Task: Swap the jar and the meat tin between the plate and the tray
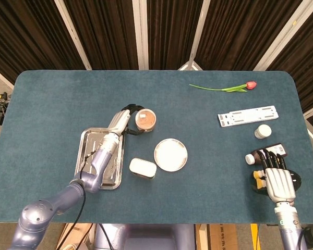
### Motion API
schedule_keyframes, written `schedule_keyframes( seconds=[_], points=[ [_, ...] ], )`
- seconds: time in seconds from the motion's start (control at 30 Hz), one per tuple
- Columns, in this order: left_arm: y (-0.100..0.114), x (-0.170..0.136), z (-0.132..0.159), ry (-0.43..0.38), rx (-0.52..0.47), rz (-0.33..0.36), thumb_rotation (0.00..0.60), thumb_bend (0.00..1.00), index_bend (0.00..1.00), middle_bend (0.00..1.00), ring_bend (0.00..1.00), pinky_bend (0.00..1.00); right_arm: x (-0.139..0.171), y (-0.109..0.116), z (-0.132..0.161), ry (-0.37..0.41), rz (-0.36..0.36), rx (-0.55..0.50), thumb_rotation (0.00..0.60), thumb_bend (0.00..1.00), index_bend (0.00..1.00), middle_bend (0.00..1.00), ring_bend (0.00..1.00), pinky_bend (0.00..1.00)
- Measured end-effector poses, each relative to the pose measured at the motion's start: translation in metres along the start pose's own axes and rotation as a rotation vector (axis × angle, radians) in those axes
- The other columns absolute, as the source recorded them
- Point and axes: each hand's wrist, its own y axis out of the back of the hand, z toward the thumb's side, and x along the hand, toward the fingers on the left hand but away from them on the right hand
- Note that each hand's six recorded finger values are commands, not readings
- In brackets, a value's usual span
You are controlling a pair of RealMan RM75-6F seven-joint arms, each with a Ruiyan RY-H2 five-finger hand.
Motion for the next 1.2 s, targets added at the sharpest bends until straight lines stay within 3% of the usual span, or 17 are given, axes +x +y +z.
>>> schedule_keyframes(
  seconds=[0.13, 0.33, 0.6, 0.7, 0.93, 1.2],
  points=[
    [0.027, -0.009, -0.002, -0.049, 0.001, 0.037, 0.6, 0.45, 0.3, 0.32, 0.1, 0.12, 0.0, -0.001, 0.002, 0.006, 0.003, 0.003, 0.6, 0.02, 0.0, 0.0, 0.0, 0.0],
    [0.067, -0.046, -0.018, -0.096, 0.024, 0.063, 0.6, 0.45, 0.3, 0.31, 0.1, 0.12, 0.001, -0.004, 0.005, 0.011, 0.006, 0.009, 0.6, 0.02, 0.0, 0.0, 0.0, 0.0],
    [0.106, -0.138, -0.071, -0.011, 0.078, -0.007, 0.6, 0.44, 0.3, 0.31, 0.1, 0.12, 0.002, -0.006, 0.012, 0.017, 0.003, 0.022, 0.6, 0.02, 0.0, 0.0, 0.0, 0.0],
    [0.11, -0.168, -0.09, 0.029, 0.082, -0.033, 0.6, 0.44, 0.3, 0.3, 0.1, 0.12, 0.002, -0.008, 0.013, 0.017, 0.007, 0.024, 0.6, 0.02, 0.0, 0.0, 0.0, 0.0],
    [0.106, -0.195, -0.107, 0.069, 0.082, -0.066, 0.6, 0.44, 0.3, 0.29, 0.1, 0.12, 0.001, -0.008, 0.012, 0.014, 0.006, 0.021, 0.6, 0.02, 0.0, 0.0, 0.0, 0.0],
    [0.091, -0.192, -0.123, 0.102, 0.069, -0.104, 0.6, 0.42, 0.29, 0.26, 0.09, 0.11, 0.001, -0.007, 0.011, 0.012, 0.005, 0.014, 0.6, 0.02, 0.0, 0.0, 0.0, 0.0]
  ],
)
